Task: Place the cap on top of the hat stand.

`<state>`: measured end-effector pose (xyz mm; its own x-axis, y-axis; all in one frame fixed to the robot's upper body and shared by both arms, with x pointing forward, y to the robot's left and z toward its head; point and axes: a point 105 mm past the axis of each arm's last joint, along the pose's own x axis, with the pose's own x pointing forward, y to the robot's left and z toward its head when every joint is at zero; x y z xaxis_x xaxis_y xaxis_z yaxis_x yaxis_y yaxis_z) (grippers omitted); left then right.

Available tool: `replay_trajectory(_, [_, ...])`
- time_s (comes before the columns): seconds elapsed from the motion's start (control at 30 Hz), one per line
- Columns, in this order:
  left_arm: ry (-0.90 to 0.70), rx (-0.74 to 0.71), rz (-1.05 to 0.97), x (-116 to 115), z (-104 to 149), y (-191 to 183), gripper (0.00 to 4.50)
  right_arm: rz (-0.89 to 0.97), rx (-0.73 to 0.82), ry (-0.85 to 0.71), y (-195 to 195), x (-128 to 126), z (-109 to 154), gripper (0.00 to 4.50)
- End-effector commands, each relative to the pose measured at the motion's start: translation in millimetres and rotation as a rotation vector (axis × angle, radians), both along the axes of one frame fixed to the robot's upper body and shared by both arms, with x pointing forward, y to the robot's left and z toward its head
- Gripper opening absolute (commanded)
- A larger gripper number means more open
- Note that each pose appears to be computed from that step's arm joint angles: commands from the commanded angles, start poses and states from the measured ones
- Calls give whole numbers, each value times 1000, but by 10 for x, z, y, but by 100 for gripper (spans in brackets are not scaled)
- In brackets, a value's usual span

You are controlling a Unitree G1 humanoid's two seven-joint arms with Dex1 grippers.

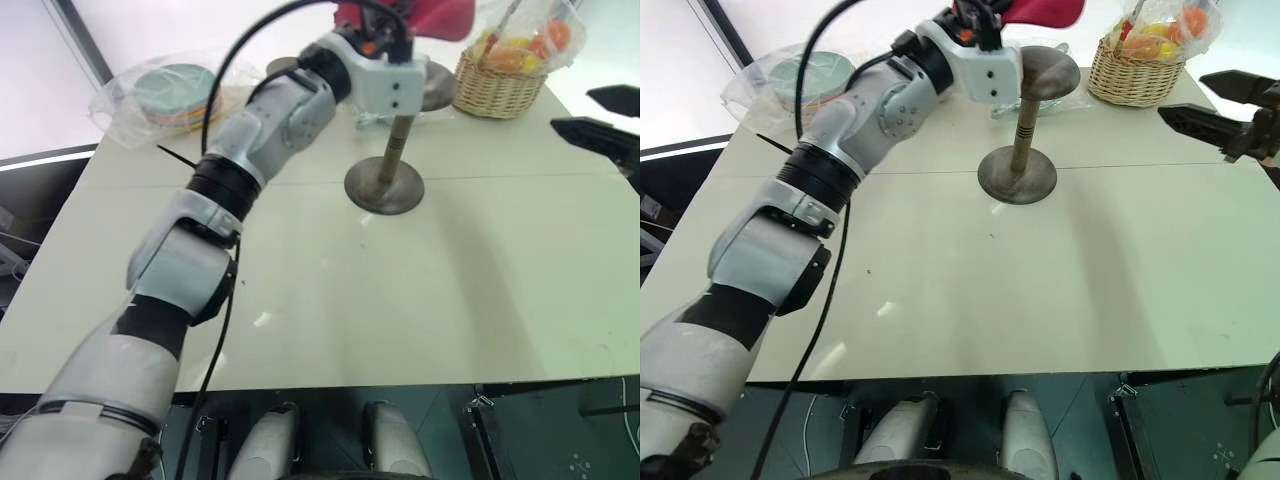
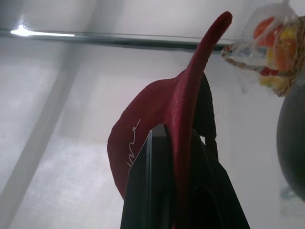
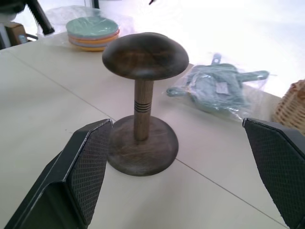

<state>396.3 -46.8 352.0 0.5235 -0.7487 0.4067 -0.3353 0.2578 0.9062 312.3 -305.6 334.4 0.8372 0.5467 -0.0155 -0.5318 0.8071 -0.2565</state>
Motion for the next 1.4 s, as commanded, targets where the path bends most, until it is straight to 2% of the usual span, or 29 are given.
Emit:
replay_trajectory(0.03, [22,24,-48,-154,-64,-168,3,-4,-21,-67,-3,-142,201,450])
replay_trajectory(0.23, [122,145,-29,-172,-468,-297,3,-27,-13,-62,-42,-201,166,450])
replay_trajectory(0.5, [176,239,26,-149,-739,-329,3,-44,4,-53,-72,-239,101,450])
replay_trajectory(0.73, [305,330,-31,-352,-1109,-419,3,-52,12,-47,-99,-234,57,450])
replay_trajectory(1.2, [354,292,-52,-390,-1110,-454,3,-48,13,-41,-117,-236,47,450])
replay_trajectory(1.3, [355,279,-62,-400,-1097,-467,107,-49,13,-39,-123,-230,39,450])
replay_trajectory(1.4, [354,276,-67,-405,-1085,-478,252,-50,12,-38,-129,-222,27,450])
